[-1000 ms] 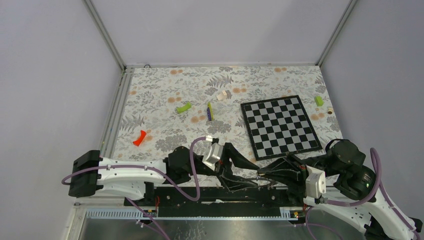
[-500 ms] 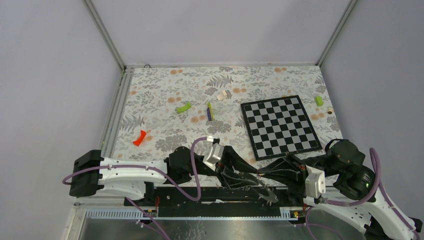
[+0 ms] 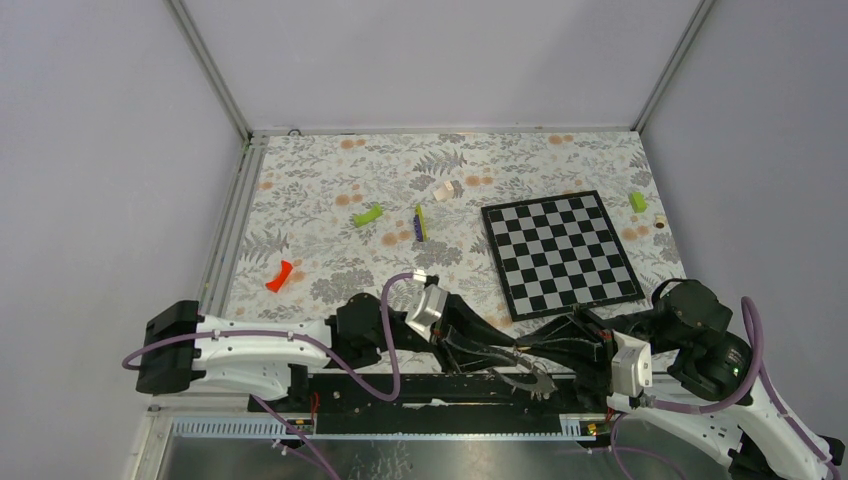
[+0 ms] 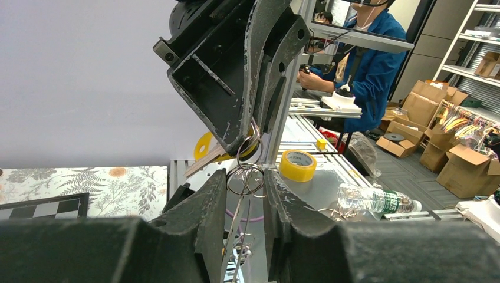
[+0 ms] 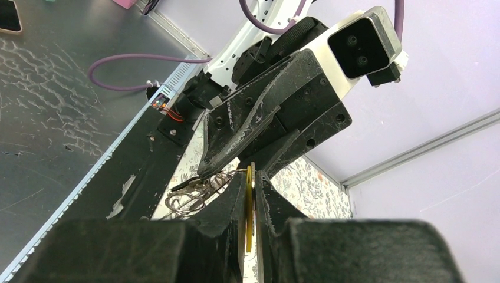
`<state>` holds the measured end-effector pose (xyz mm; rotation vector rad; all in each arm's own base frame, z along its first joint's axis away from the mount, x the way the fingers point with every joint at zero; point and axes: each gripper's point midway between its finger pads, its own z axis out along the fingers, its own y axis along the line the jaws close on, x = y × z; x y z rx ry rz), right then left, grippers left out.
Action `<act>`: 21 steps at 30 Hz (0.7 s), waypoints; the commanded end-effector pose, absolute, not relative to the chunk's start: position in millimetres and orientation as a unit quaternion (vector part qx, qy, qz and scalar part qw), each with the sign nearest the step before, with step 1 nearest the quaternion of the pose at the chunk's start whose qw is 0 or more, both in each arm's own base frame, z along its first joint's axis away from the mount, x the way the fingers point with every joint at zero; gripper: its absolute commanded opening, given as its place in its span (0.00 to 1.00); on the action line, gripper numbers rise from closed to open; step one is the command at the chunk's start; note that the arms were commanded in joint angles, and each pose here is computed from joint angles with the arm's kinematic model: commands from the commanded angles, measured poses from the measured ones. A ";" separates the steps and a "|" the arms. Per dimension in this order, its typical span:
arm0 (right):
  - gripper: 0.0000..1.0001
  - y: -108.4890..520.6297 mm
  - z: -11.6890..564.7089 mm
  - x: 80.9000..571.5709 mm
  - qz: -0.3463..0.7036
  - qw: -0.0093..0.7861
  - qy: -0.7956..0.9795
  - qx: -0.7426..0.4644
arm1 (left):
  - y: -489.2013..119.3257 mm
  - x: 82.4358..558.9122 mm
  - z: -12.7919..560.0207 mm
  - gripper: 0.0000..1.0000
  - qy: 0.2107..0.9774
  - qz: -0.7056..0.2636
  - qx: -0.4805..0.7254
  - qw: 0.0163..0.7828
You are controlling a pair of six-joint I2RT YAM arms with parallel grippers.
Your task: Remove the keys from the keyring
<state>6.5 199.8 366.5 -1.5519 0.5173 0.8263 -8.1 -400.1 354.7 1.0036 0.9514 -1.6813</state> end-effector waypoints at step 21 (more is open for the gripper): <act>0.24 188.6 390.3 7.8 0.331 0.661 0.203 -0.642 | -386.4 16.8 366.4 0.00 0.456 -0.605 0.428 0.494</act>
